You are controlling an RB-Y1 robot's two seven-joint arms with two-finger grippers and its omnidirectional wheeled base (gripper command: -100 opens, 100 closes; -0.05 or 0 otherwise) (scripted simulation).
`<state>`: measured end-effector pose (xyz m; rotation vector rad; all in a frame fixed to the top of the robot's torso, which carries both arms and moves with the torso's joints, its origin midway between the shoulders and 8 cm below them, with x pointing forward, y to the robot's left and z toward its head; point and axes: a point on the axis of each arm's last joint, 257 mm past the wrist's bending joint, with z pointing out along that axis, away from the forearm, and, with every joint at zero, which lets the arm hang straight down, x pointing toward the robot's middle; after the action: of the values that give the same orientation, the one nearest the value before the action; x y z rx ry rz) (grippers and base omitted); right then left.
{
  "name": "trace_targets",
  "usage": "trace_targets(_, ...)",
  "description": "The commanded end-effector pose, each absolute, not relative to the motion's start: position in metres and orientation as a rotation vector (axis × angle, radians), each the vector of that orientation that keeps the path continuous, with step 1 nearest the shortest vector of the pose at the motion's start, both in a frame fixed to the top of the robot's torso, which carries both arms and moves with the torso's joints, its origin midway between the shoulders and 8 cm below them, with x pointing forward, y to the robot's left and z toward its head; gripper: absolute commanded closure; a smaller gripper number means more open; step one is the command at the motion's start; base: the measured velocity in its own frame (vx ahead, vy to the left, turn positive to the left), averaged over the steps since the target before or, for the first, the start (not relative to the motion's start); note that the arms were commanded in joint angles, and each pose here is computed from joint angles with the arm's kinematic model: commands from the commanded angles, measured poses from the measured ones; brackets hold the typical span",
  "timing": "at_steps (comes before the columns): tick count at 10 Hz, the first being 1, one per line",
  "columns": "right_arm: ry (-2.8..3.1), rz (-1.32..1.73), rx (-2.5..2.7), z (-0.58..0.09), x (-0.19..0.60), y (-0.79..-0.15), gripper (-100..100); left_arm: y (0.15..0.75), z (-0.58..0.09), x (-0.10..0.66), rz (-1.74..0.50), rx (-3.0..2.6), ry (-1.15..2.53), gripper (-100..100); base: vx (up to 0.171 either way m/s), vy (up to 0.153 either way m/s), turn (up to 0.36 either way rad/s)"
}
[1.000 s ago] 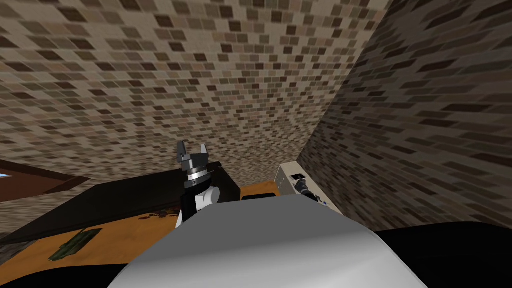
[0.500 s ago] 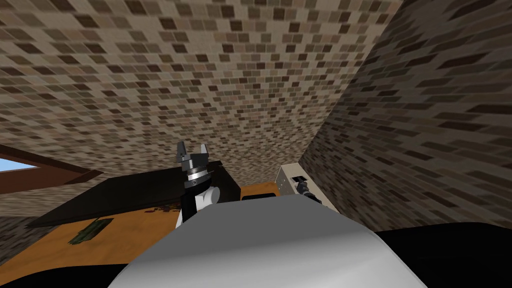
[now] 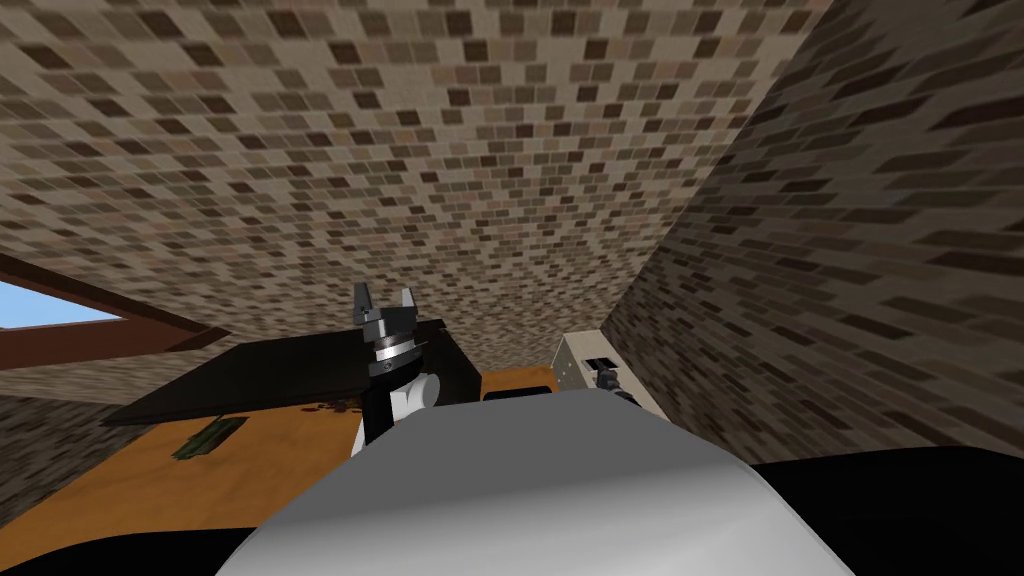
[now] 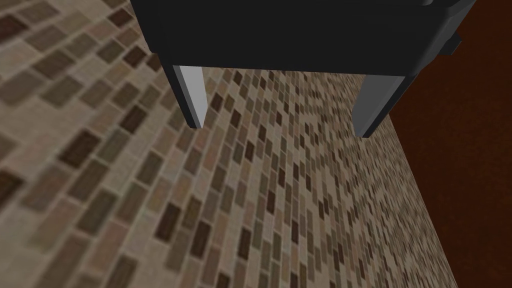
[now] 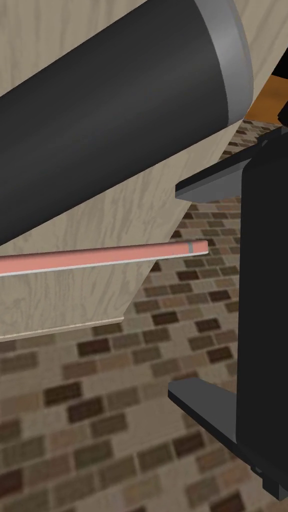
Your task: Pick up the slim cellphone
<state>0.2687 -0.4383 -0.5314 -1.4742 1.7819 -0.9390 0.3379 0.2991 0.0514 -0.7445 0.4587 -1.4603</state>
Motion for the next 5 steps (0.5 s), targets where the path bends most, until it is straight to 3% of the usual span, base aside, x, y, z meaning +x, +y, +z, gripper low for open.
trace_targets(1,1.759,-0.936,-1.543,-0.538,0.260,-0.438,-100,0.299,0.051,0.338,-1.460,-0.744,0.459,0,0.021,-0.048,0.071)
trace_targets(4,1.753,-0.927,-1.566,-0.541,0.254,-0.434,-100,0.299,0.051,0.338,-1.460,-0.745,0.459,0,0.015,-0.019,0.035)
trace_targets(5,1.752,-0.926,-1.568,-0.541,0.254,-0.434,0,0.299,0.051,0.338,-1.460,-0.745,0.459,0,0.000,0.000,0.000)
